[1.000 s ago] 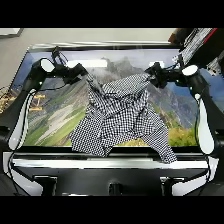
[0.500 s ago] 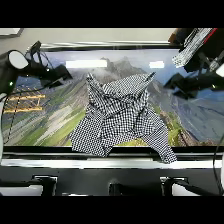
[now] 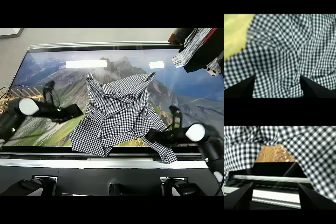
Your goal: Fold the clothes and pants, and hang the long-sleeved shirts on hangers.
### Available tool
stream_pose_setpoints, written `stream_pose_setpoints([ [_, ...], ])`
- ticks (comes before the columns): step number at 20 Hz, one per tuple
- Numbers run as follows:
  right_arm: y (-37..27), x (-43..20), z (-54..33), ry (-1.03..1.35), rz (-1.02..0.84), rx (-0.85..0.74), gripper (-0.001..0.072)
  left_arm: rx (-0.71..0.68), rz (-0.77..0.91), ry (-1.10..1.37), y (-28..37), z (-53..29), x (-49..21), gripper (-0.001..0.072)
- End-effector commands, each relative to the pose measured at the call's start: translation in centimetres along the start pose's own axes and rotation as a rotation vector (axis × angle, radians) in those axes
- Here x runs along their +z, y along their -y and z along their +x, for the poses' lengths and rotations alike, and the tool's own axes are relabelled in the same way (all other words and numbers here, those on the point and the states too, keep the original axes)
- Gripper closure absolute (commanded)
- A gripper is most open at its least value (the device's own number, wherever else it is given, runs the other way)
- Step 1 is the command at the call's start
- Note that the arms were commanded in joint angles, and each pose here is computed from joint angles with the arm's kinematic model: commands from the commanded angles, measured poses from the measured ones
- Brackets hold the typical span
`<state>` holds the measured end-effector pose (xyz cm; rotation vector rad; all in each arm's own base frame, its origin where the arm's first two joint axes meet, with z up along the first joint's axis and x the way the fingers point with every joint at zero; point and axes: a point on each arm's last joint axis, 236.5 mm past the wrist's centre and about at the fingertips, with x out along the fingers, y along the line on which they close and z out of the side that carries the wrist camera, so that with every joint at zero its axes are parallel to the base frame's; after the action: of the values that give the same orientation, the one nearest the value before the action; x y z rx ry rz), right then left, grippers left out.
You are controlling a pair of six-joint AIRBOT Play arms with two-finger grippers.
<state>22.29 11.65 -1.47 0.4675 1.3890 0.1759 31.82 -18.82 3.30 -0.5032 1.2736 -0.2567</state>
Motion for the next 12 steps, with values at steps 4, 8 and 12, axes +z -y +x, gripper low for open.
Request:
stream_pose_setpoints([
  [4, -6.1, 2.0, 3.6, 0.048, 0.323, 0.270, 0.0077, -0.065, -0.038, -0.063, 3.0, 2.9, -5.9, 0.0070],
  [8, -6.9, 1.7, 6.8, -0.065, 0.426, 0.315, 0.0079, -0.073, -0.059, -0.060, 3.4, 3.5, -6.5, 0.0071],
  [12, -6.4, 1.6, 9.0, -0.110, 0.491, 0.305, 0.0427, -0.073, -0.059, -0.060, 3.4, 3.5, -6.5, 0.0070],
])
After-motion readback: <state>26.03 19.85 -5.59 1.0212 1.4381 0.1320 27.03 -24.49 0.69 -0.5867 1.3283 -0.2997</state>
